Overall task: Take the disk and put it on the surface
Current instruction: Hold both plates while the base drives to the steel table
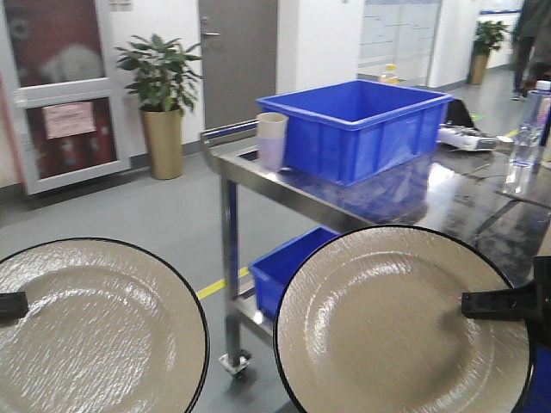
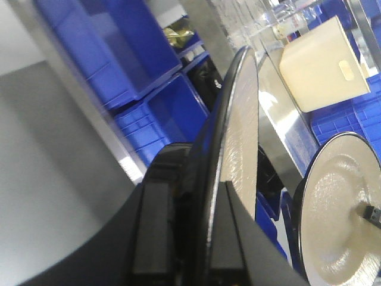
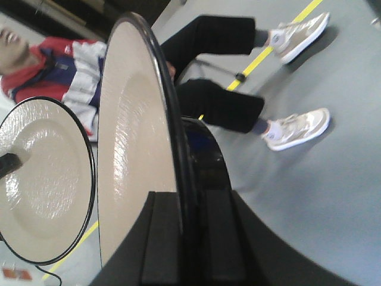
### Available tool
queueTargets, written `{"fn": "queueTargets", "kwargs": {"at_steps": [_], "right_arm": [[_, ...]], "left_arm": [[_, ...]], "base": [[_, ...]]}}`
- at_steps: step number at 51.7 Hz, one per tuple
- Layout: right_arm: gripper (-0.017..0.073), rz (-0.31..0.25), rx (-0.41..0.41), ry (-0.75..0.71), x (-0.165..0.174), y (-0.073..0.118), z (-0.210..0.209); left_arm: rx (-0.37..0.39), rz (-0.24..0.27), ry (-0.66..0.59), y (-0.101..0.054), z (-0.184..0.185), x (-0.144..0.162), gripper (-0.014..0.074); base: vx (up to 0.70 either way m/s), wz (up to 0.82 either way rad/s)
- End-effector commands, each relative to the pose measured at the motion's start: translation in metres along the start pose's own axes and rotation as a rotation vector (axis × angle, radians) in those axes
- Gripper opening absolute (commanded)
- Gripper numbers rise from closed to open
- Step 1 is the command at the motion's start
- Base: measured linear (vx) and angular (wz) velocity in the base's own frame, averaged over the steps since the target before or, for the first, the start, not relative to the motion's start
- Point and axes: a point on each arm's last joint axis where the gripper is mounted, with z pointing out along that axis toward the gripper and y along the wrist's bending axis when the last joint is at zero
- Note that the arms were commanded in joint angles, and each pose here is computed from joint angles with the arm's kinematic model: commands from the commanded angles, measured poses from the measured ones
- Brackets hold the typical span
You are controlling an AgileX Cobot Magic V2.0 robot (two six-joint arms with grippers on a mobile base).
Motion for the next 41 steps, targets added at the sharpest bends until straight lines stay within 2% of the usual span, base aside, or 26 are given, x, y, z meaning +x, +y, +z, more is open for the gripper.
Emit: {"fn": "queueTargets", "kwargs": {"at_steps": [1, 20, 41], "right_arm": [[-0.0009, -0.004, -0.118, -0.095, -0.0096, 0.0247, -0.009], [-0.0009, -0.004, -0.118, -0.096, -0.0096, 0.0246, -0.009], [-0.0009, -0.004, -0.118, -0.095, -0.0096, 0.0247, -0.009]], "left_arm": [[0.129, -0.02, -0.073, -0.0258, -0.0083, -0.0063, -0.0002], [0.129, -0.02, -0.073, -0.0258, -0.0083, -0.0063, -0.0002], [0.129, -0.02, -0.073, -0.0258, -0.0083, -0.0063, -0.0002]], "base": [[0.42, -0.42], [0.39, -0.5], [0.32, -0.71]]}}
